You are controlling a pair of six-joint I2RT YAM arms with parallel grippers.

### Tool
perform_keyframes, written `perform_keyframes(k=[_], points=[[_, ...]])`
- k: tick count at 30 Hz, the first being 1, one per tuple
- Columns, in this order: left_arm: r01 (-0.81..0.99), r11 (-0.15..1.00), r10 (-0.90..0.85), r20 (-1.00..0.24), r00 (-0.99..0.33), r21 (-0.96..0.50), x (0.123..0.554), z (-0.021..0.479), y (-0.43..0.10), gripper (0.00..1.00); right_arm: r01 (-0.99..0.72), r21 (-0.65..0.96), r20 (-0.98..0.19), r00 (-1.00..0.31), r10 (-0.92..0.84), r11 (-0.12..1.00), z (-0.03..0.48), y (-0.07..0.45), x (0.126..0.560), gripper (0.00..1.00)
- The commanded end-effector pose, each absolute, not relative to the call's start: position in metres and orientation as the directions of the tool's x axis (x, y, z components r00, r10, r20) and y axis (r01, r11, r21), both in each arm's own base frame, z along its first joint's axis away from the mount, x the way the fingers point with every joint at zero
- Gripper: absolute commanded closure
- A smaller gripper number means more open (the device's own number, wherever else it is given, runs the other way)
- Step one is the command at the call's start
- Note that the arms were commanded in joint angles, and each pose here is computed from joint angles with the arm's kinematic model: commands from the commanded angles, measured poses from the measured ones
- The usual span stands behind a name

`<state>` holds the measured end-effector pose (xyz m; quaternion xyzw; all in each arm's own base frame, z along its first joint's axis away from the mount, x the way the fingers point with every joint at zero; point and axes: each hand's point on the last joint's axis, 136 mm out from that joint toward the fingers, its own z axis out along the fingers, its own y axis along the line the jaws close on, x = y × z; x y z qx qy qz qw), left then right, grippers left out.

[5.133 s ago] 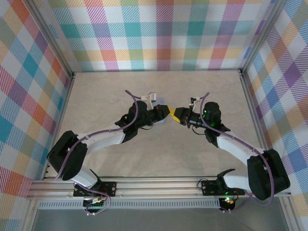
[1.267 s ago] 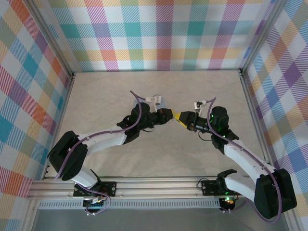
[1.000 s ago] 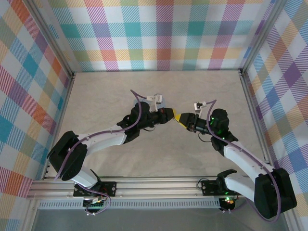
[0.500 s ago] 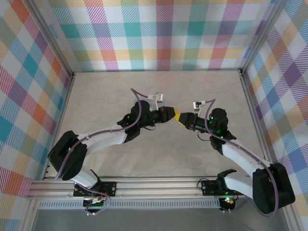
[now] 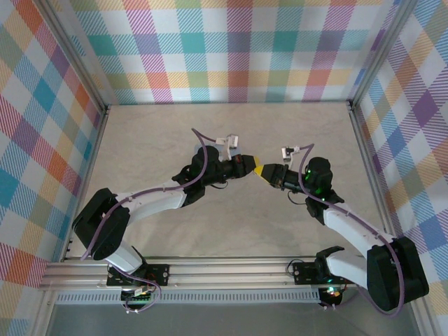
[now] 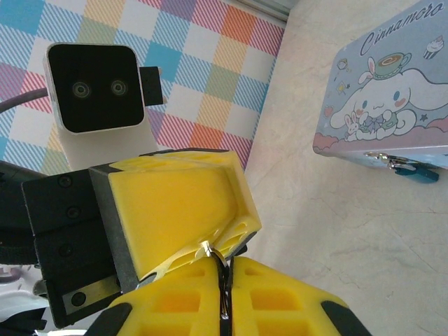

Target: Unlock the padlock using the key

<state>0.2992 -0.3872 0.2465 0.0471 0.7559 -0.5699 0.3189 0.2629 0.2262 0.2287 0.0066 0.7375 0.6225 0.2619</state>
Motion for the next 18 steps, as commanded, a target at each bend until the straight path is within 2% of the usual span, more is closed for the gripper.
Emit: perform_keyframes(k=[1, 4, 8, 14, 18], points=[[0.465, 0.304, -0.302, -0.547, -0.781, -0.831, 0.299, 0.264, -0.394, 1.0, -0.362, 0.909, -0.412, -0.852, 0.324, 0.205, 0.239, 0.229, 0.261, 0.94], [0.462, 0.308, -0.305, -0.546, -0.78, -0.832, 0.299, 0.263, -0.393, 1.0, -0.359, 0.908, -0.414, -0.85, 0.326, 0.217, 0.238, 0.227, 0.26, 0.97], [0.46, 0.331, -0.305, -0.555, -0.774, -0.824, 0.299, 0.262, -0.39, 0.91, -0.353, 0.901, -0.422, -0.848, 0.321, 0.252, 0.233, 0.225, 0.259, 1.0], [0.448, 0.415, -0.316, -0.587, -0.745, -0.792, 0.301, 0.259, -0.373, 0.6, -0.332, 0.891, -0.424, -0.853, 0.304, 0.311, 0.221, 0.222, 0.258, 1.0], [0.404, 0.518, -0.319, -0.609, -0.726, -0.754, 0.305, 0.251, -0.351, 0.45, -0.324, 0.875, -0.433, -0.855, 0.286, 0.359, 0.213, 0.22, 0.259, 1.0]])
